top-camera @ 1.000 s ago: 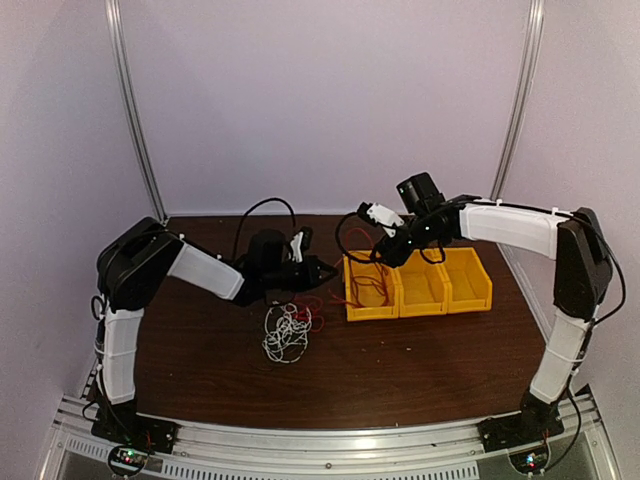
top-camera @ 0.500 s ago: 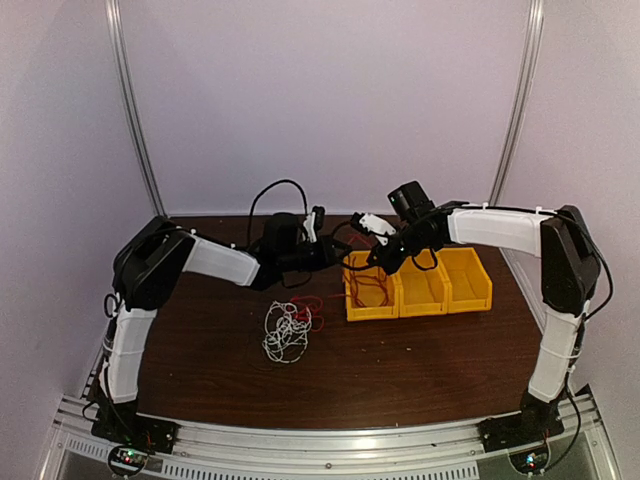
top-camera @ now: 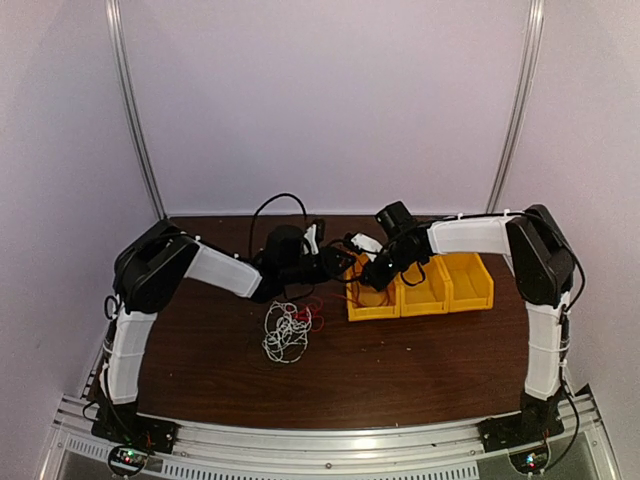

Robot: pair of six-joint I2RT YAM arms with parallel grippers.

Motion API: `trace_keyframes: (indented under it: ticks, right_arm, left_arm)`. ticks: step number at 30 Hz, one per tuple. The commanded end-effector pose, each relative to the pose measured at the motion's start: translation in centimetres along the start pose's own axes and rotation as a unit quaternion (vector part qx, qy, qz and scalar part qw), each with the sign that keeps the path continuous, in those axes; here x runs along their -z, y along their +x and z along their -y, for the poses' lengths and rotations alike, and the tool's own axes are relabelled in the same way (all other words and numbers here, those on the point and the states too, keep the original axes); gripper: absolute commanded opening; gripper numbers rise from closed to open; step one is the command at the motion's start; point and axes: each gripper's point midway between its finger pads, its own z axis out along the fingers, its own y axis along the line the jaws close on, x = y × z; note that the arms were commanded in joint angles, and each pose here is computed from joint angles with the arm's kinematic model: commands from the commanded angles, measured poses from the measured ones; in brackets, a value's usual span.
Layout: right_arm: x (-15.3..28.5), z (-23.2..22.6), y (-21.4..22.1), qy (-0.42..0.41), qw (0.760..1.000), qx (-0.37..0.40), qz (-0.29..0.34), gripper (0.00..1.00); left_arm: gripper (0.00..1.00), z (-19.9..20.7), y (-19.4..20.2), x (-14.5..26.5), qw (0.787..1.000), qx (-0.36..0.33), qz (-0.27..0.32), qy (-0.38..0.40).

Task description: Untangle the cables

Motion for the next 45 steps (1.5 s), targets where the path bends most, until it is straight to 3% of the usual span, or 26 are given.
trace_keyframes:
  ticks: [1, 6, 11, 16, 23, 30, 37, 45]
  right_arm:
    - [-0.7, 0.3, -0.6, 0.007, 1.0, -0.023, -0.001, 0.0]
    - [-1.1, 0.8, 0.6, 0.028, 0.999, -0.018, -0.027, 0.0]
    - [-0.8, 0.4, 1.9, 0.041, 0.998, -0.005, -0.049, 0.0]
    - [0.1, 0.0, 2.9, 0.048, 0.996, 0.014, -0.071, 0.0]
    - [4.5, -0.6, -0.3, 0.054, 0.997, 0.038, -0.03, 0.34]
    - [10.0, -0.5, -1.2, 0.089, 0.992, 0.078, -0.035, 0.51]
    - [12.4, -5.6, -3.3, 0.022, 0.984, 0.171, 0.032, 0.48]
    - [5.8, -12.5, -7.8, -0.056, 0.975, 0.211, 0.046, 0.37]
  left_arm:
    - [0.4, 2.7, -1.3, 2.8, 1.0, 0.007, 0.024, 0.004]
    - [0.62, 3.6, -0.4, 6.6, 1.0, 0.004, 0.012, -0.016]
    - [0.67, 0.6, 3.0, 10.0, 0.996, 0.016, -0.025, -0.08]
    - [0.68, -1.4, 2.8, 12.9, 0.99, -0.028, -0.011, -0.135]
    - [0.69, -4.2, 0.5, 15.5, 0.976, -0.075, 0.009, -0.206]
    - [0.7, -5.1, -3.1, 18.0, 0.953, -0.123, 0.037, -0.275]
    - [0.71, -3.8, -4.7, 18.6, 0.943, -0.156, 0.019, -0.293]
    - [0.72, -6.1, -4.5, 20.9, 0.949, -0.098, 0.028, -0.298]
